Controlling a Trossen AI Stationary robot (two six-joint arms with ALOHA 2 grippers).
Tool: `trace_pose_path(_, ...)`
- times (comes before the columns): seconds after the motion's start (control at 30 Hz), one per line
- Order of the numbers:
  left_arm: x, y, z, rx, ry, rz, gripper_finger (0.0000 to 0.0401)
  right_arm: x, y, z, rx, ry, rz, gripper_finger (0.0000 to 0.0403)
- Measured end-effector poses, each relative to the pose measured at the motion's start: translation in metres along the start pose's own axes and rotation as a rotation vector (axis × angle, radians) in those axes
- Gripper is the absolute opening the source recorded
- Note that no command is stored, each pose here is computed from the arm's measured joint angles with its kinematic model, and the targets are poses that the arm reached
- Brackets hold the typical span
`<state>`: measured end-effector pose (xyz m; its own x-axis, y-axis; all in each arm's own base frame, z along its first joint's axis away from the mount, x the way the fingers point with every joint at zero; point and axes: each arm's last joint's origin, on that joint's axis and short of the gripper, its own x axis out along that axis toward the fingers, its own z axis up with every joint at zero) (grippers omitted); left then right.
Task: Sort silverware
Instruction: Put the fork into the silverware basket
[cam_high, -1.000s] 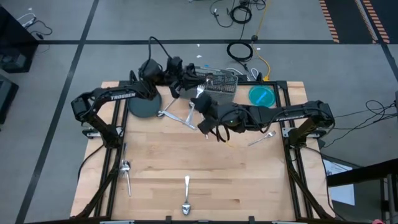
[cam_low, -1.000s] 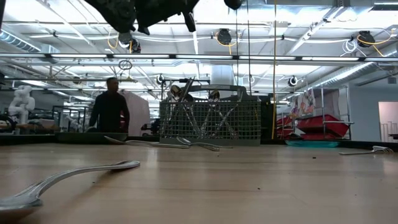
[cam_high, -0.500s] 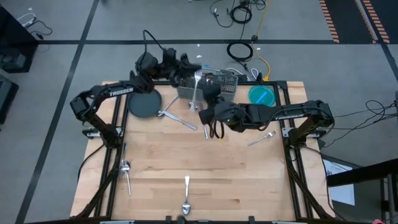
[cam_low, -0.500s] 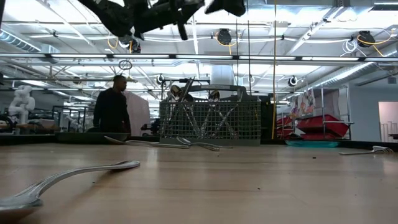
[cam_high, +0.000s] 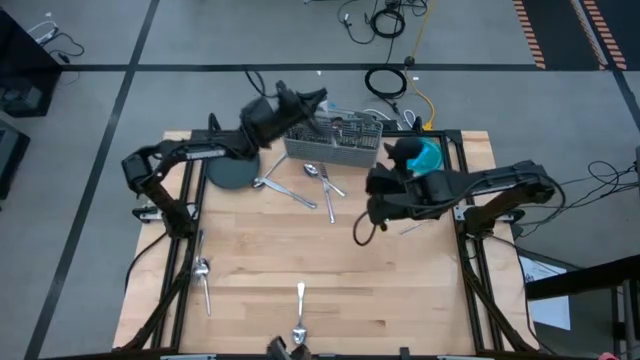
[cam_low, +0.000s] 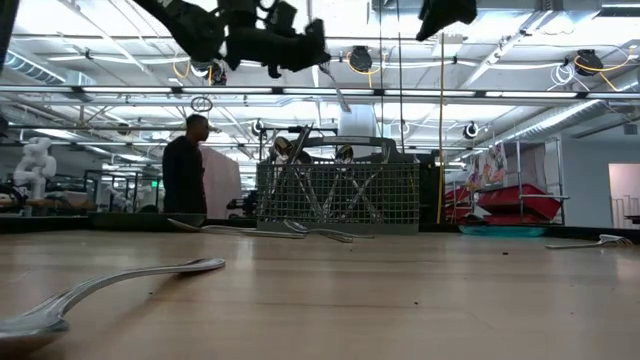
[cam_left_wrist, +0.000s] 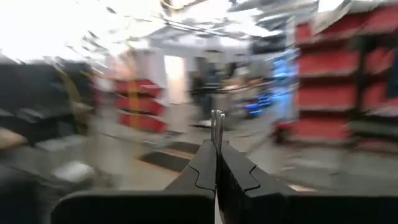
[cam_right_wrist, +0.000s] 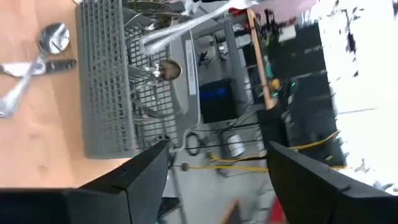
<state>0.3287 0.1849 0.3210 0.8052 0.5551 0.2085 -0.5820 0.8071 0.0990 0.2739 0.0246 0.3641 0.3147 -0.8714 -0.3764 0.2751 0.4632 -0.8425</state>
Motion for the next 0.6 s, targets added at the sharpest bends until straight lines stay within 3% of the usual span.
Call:
trace_pose_path(0.23, 0.013, -0.053, -0.046, 0.361, 0.064, 0.227, 0.0003, -0.009, -0.015, -0.012, 0.122, -0.005, 0.006, 0.0254)
trace_pose_path(0.47, 0.036, -0.069, -0.075, 0.465, 0.053, 0.344, 0.0003, -0.010, -0.016, -0.013, 0.126, -0.008, 0.024, 0.0254)
trace_pose_path(0.6, 0.048, -0.071, -0.064, 0.500, 0.028, 0.363, 0.0003, -0.011, -0.015, -0.014, 0.148, 0.001, 0.068, 0.0254)
